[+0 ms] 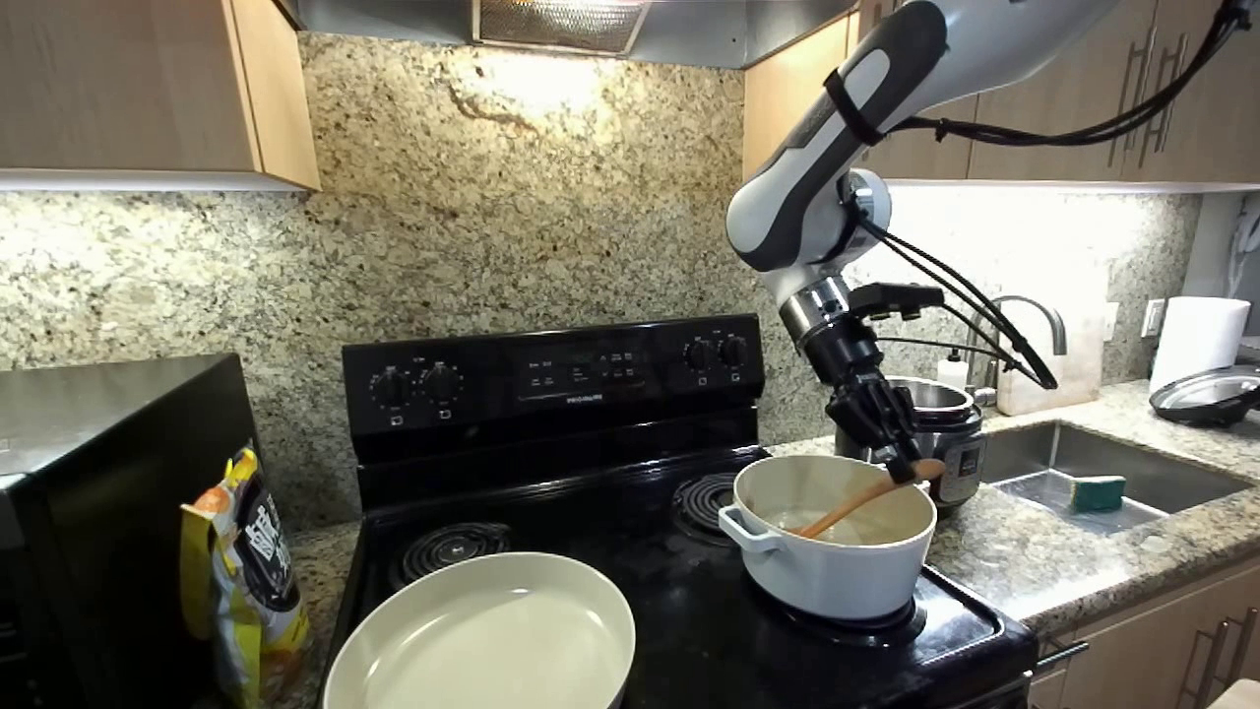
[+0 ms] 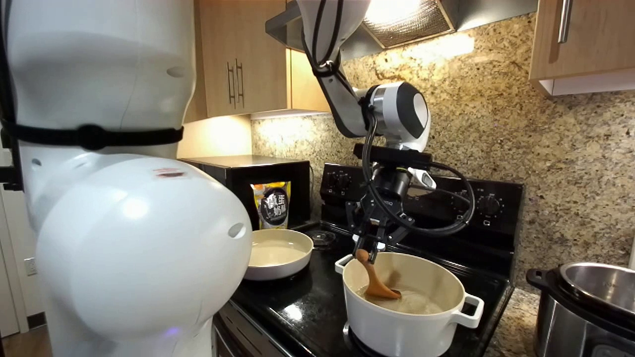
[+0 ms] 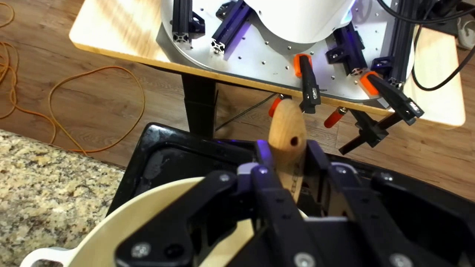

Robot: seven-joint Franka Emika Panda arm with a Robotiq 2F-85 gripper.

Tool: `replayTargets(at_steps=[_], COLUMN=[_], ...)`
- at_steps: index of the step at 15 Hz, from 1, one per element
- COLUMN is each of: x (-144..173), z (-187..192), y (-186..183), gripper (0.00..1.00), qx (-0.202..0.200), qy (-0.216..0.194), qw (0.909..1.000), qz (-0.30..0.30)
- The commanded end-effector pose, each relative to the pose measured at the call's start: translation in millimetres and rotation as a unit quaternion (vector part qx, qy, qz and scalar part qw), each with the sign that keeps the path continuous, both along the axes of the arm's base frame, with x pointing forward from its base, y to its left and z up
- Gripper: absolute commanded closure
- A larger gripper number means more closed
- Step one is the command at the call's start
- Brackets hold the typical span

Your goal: Mix the things in the pot with the wooden spoon

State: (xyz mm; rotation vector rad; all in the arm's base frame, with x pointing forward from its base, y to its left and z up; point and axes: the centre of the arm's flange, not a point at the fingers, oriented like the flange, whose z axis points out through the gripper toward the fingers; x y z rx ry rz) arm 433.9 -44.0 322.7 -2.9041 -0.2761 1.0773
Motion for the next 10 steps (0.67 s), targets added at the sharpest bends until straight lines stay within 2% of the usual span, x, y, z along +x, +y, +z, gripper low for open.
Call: replayTargets(at_steps=[1,6,10], x=[-1.9,3.4,-3.9], z=[6.6,0.5,0.5], y=[-1.3,-30.3,-53.0], gripper=[0.93,0.93,0.93], qx=[-0.009,-0.018,-0.023], qy=[-0.008,-0.001,0.005], qw=[0.9996,0.9997,0.9988], qz=[0.024,-0.015,-0.042])
